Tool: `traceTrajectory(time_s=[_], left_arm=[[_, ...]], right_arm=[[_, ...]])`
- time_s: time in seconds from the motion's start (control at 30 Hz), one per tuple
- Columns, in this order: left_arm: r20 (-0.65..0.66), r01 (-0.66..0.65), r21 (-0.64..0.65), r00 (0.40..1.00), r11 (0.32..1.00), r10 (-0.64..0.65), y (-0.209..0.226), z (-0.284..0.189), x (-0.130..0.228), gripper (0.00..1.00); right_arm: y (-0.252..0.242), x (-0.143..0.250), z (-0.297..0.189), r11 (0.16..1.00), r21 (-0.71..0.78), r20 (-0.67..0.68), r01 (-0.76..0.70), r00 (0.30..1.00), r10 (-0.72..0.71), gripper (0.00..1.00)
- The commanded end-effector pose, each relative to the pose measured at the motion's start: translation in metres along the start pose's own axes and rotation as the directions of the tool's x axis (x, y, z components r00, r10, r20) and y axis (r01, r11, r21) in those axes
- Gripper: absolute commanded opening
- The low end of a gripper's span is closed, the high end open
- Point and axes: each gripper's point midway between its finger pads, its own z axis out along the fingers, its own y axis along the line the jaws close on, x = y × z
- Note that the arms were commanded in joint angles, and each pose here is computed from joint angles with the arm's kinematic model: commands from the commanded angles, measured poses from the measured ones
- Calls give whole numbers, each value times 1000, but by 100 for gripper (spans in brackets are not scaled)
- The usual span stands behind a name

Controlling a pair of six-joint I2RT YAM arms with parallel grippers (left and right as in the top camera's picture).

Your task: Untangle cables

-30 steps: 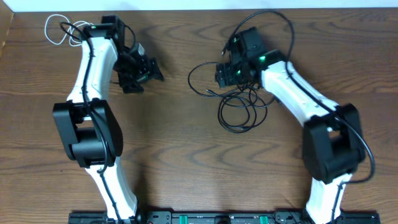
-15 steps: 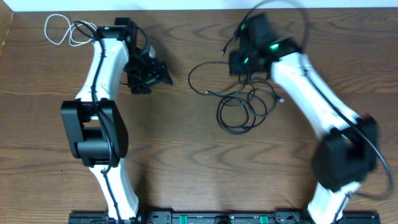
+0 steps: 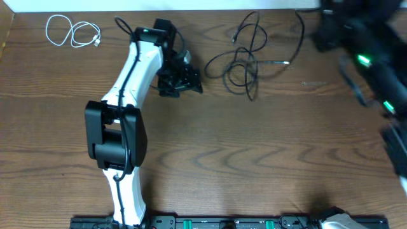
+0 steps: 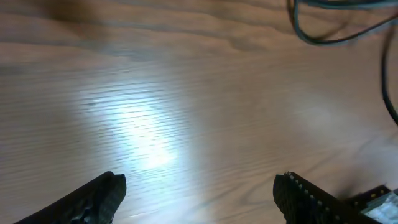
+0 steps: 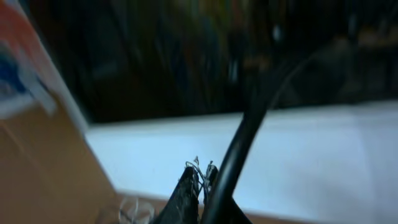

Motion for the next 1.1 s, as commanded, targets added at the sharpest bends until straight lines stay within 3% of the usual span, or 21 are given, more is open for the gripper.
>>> traceTrajectory(time_s=[0.0,0.2,0.27,0.5,0.6,0.7,0.77,0.83,0.93,1.07], left_arm=[[-30,-46,0,998,999,46,-12,13,7,82],[-38,-89,0,995,996,89,-29,20,11,82],[-49,-95,-2,994,995,95,-31,22,15,96],[-51,-127,26,990,992,128,-42,17,17,97],[23,-221,107,975,969,220,-60,-19,10,97],[164,-274,106,953,956,255,-73,-71,2,96],[302,-340,94,905,936,299,-90,-116,3,85],[401,-403,89,851,911,338,-107,-148,9,81],[522,-498,64,755,865,396,-135,-189,26,81],[589,-590,42,666,806,458,-166,-217,60,81]], right_arm=[[-8,-13,-8,999,52,51,-12,999,9,1],[-11,-30,-13,996,82,125,-18,992,8,1],[-7,-38,-14,998,60,157,-36,987,26,1],[-2,-60,-28,992,22,239,-121,965,112,2],[-15,-61,-32,959,55,270,-278,929,254,1],[-25,-57,-33,930,89,281,-358,905,321,1],[-29,-47,-29,918,110,250,-381,905,345,1],[-31,-40,-23,916,128,232,-379,910,344,1],[-38,-34,-14,909,151,224,-388,909,351,1],[-54,-22,-5,856,174,216,-486,867,449,2]])
